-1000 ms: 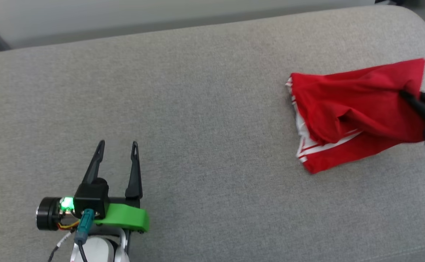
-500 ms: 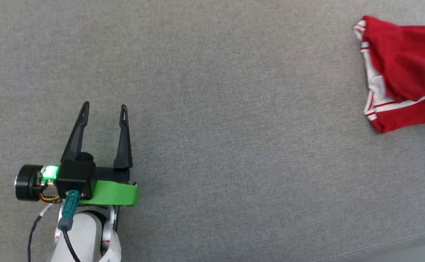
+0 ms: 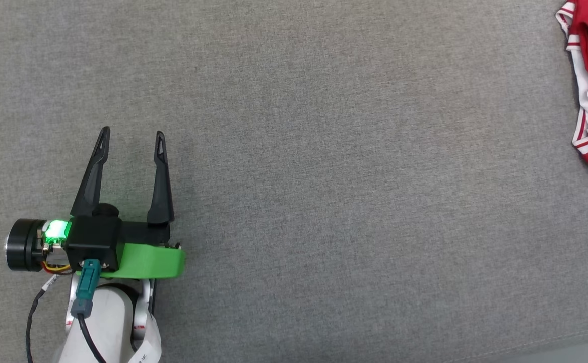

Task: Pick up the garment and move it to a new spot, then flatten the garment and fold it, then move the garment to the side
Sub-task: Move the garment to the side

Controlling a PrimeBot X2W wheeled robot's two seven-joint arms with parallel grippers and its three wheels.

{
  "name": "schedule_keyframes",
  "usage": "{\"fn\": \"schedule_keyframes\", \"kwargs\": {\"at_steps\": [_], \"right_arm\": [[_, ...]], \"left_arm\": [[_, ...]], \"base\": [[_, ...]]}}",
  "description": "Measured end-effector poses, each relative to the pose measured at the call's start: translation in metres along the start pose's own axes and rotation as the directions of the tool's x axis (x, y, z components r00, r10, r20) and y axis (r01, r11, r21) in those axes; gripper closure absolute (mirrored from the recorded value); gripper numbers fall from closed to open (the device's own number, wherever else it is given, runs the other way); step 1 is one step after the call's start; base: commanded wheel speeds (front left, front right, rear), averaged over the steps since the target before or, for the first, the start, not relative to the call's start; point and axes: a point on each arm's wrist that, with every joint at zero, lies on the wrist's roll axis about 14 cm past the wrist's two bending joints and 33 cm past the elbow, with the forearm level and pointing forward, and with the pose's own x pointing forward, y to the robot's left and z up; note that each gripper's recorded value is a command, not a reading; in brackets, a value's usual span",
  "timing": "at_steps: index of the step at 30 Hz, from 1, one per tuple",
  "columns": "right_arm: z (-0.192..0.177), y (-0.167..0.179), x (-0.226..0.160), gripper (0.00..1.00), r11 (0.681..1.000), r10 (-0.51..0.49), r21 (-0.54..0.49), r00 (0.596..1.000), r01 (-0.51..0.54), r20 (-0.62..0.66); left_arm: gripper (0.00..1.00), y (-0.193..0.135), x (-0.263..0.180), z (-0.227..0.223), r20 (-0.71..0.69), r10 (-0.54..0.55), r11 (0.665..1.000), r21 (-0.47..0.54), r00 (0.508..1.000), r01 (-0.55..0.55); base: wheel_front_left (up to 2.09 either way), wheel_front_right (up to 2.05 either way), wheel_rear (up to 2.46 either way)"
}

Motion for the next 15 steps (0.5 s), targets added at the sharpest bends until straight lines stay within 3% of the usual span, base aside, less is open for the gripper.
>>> {"fn": "schedule_keyframes", "kwargs": {"at_steps": [1,3,4,10,15], "right_arm": [[-0.002,0.0,0.0,1.0,1.0,-0.001,0.007,1.0,0.001,-0.002],[-0.001,-0.003,-0.002,0.15,1.0,-0.013,0.002,1.0,0.013,0.012],[0.001,-0.007,-0.003,0.0,1.0,-0.022,0.002,1.0,0.022,0.022],[0.026,-0.018,-0.013,0.0,0.998,-0.053,0.024,0.984,0.05,0.168],[0.063,-0.014,-0.03,0.0,0.998,-0.041,0.051,0.925,0.024,0.377]], "left_arm": [[0.0,0.001,0.0,0.002,0.004,0.003,1.0,0.003,1.0,-0.003],[0.0,0.001,0.0,0.005,0.011,0.005,1.0,0.005,1.0,-0.005],[0.0,0.001,-0.001,0.007,0.015,0.006,1.0,0.006,1.0,-0.007],[0.0,0.001,-0.005,0.017,0.026,0.008,1.0,0.009,1.0,-0.009],[0.0,0.005,-0.016,0.026,0.03,0.034,0.999,0.001,0.999,-0.034]], "base": [[0.0,0.0,0.0],[0.0,0.0,0.0],[0.0,0.0,0.0],[0.0,0.0,0.0],[0.0,0.0,0.0]]}}
